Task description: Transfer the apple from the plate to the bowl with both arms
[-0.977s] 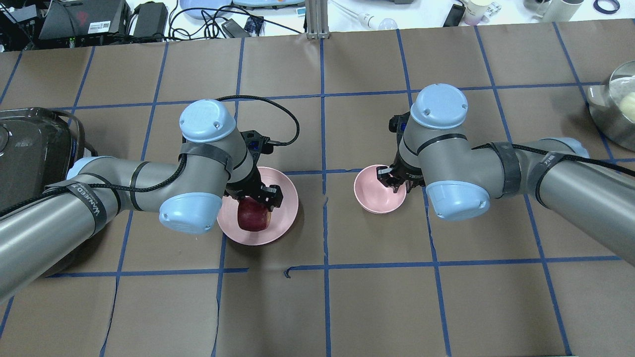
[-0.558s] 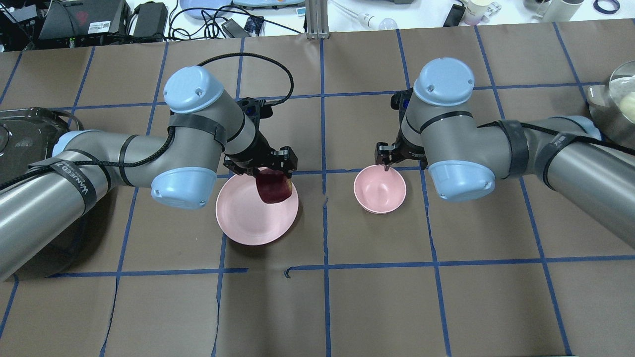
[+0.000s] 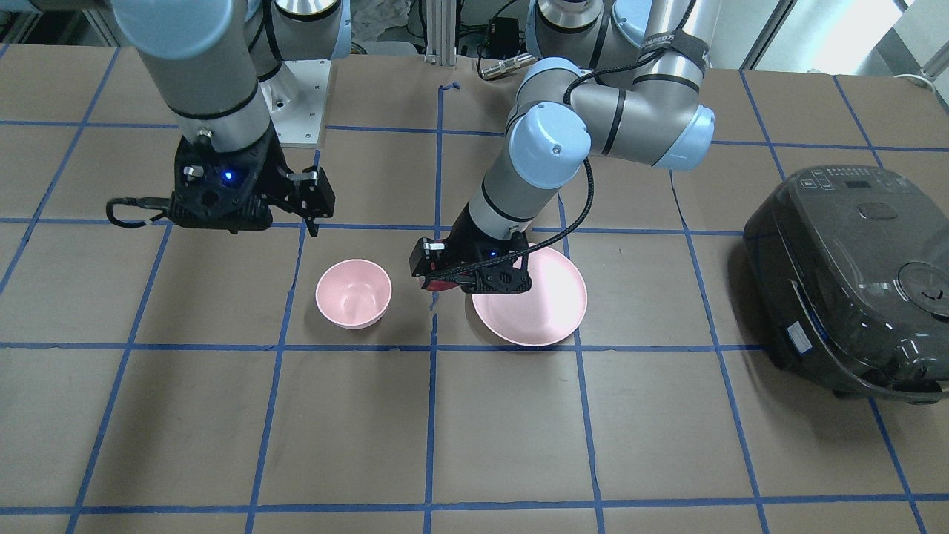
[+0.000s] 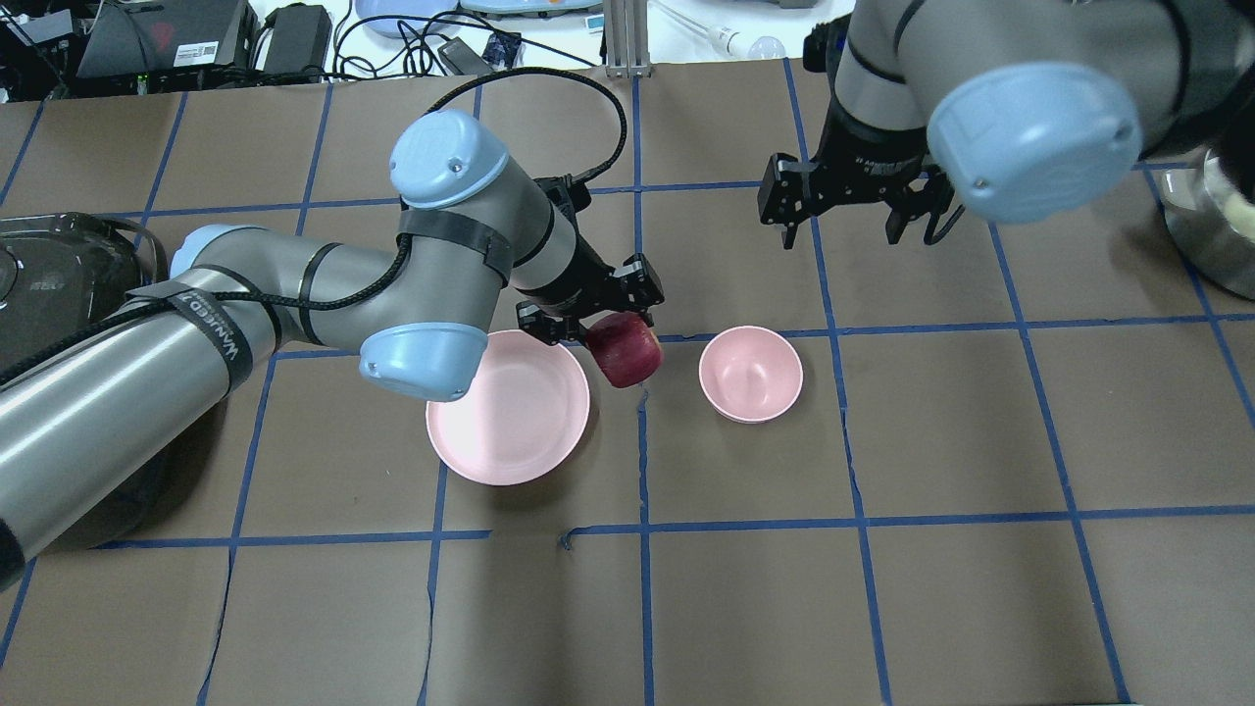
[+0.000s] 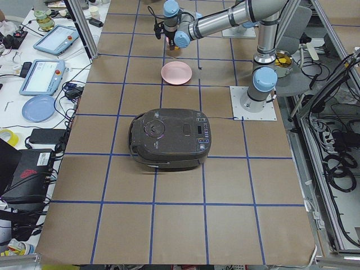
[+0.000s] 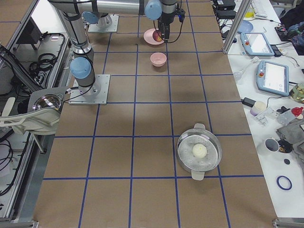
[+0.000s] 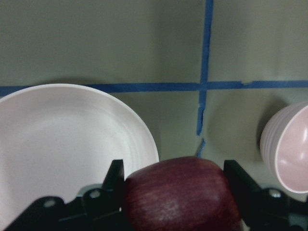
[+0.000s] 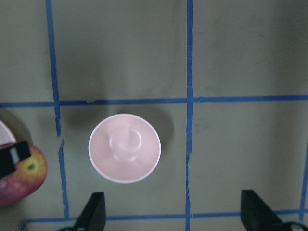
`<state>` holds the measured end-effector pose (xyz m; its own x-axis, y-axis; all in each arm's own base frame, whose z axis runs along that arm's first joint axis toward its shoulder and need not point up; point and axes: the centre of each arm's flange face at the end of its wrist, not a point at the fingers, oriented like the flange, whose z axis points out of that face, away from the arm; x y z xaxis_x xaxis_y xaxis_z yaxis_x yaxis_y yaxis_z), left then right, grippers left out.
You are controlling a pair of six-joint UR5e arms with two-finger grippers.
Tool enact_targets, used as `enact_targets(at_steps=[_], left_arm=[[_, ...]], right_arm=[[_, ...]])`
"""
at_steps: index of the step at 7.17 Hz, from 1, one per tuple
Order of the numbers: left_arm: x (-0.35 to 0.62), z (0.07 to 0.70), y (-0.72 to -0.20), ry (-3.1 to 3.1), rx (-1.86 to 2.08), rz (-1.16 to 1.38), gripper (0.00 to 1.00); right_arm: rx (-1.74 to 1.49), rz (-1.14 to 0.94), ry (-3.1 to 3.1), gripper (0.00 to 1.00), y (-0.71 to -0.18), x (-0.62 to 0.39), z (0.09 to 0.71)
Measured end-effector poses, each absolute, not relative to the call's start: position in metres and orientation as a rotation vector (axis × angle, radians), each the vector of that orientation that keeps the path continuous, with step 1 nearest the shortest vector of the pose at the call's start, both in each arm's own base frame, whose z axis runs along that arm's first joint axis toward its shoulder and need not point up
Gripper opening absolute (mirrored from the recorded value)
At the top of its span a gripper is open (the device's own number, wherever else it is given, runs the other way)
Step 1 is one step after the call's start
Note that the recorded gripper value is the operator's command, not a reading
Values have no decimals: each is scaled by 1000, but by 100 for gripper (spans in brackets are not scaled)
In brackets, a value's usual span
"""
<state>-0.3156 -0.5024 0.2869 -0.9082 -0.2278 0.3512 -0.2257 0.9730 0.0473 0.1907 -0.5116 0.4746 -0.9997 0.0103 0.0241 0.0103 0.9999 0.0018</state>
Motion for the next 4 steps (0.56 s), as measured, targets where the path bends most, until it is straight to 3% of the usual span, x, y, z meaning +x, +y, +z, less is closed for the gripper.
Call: enact_targets(at_steps=[2,4], left_arm=[[-358,292,-518,-2738,402,-9,1],[-394,268,-521,-2774,405,-33,2]], right_arm=[[-17,9,-3125,100,-512,191,527],[-32,10,-3131,100,-515,192,532]])
